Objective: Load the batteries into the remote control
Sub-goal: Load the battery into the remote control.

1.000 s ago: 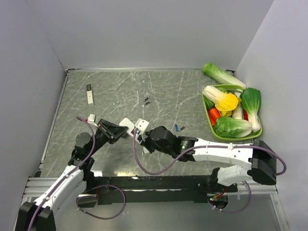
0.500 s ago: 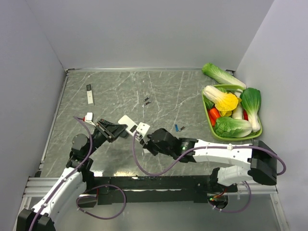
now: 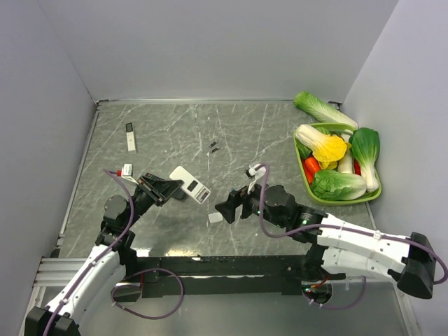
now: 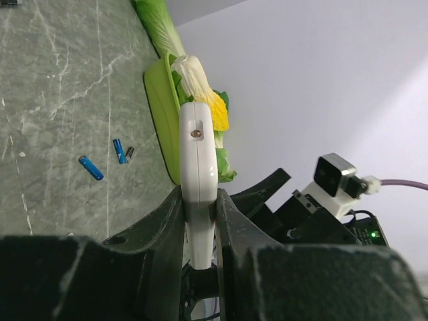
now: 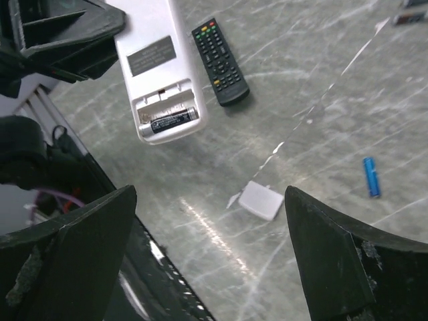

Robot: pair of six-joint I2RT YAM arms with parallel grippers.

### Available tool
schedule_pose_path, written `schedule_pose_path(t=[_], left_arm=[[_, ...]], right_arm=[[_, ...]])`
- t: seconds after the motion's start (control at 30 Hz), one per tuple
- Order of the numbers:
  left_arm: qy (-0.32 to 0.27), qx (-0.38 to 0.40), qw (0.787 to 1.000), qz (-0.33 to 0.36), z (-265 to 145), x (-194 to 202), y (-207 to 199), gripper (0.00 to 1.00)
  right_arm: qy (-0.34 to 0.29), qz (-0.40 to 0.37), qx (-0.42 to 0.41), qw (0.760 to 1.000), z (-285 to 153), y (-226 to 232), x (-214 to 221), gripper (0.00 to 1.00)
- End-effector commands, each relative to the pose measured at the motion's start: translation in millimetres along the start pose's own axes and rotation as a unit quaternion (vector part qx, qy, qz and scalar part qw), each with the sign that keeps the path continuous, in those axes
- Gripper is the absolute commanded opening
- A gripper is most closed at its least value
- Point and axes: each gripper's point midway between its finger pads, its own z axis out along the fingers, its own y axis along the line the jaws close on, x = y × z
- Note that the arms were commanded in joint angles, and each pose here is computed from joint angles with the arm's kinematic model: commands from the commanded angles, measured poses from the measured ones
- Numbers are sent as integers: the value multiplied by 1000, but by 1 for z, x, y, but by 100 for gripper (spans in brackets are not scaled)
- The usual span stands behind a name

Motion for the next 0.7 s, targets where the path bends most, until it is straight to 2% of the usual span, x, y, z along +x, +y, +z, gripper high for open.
schedule_pose_path(t=[0.0,0.17,0.4,0.67], left_arm=[[-12,44,999,29,0,-7,-23,1],[-11,48,998,31,-1,-6,-25,1],[-7,61,998,27,-2,-5,-30,1],[-7,77,997,23,-5,-4,-38,1]], right_arm=[[-33,114,-14,993,16,15,-12,100],[-47,120,-53,990,28,30,-18,100],[-51,129,-60,989,39,34,-17,98],[-56,139,-68,986,46,34,-13,86]])
